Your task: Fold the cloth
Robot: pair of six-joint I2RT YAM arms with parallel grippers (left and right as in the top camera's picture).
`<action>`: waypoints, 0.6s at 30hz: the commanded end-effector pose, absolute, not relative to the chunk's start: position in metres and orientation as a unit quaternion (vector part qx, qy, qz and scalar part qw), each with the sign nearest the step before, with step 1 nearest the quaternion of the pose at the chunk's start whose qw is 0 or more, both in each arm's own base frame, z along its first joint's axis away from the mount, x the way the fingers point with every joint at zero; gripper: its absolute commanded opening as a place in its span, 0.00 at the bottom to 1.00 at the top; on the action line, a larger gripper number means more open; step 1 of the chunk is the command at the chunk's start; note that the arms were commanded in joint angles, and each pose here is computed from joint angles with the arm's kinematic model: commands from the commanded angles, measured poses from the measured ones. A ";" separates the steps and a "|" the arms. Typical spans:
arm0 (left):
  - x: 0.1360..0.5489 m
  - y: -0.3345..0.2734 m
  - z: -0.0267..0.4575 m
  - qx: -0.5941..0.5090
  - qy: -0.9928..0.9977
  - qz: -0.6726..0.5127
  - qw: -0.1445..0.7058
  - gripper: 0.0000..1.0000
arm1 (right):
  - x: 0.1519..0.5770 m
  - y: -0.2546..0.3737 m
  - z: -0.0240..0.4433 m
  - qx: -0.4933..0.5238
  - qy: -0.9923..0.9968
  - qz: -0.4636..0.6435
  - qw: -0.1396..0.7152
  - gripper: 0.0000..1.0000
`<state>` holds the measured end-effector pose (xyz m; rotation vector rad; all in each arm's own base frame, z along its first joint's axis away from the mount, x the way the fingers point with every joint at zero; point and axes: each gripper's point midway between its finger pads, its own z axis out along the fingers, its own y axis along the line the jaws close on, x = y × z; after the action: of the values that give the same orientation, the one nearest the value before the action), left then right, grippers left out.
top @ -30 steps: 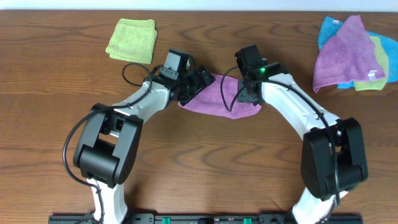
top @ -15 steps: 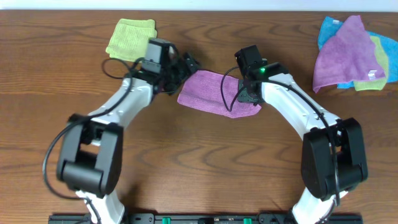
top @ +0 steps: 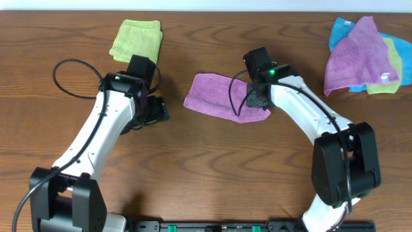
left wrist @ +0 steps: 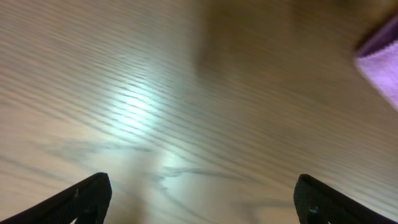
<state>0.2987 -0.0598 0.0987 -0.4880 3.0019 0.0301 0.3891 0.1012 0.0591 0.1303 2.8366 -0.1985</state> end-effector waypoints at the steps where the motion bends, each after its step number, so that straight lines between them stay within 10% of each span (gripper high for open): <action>1: 0.297 -0.043 0.101 -0.141 0.987 0.056 0.060 0.95 | 0.400 0.114 0.087 0.046 0.979 -0.060 0.187 0.02; 18: 0.275 -0.027 0.096 -0.119 0.987 0.102 0.030 0.95 | 0.412 0.156 0.102 0.005 0.968 -0.053 0.246 0.01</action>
<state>0.2809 -0.0317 0.0936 -0.3886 3.0421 0.2818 0.4026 0.1511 0.0805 -0.0064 2.7099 -0.1684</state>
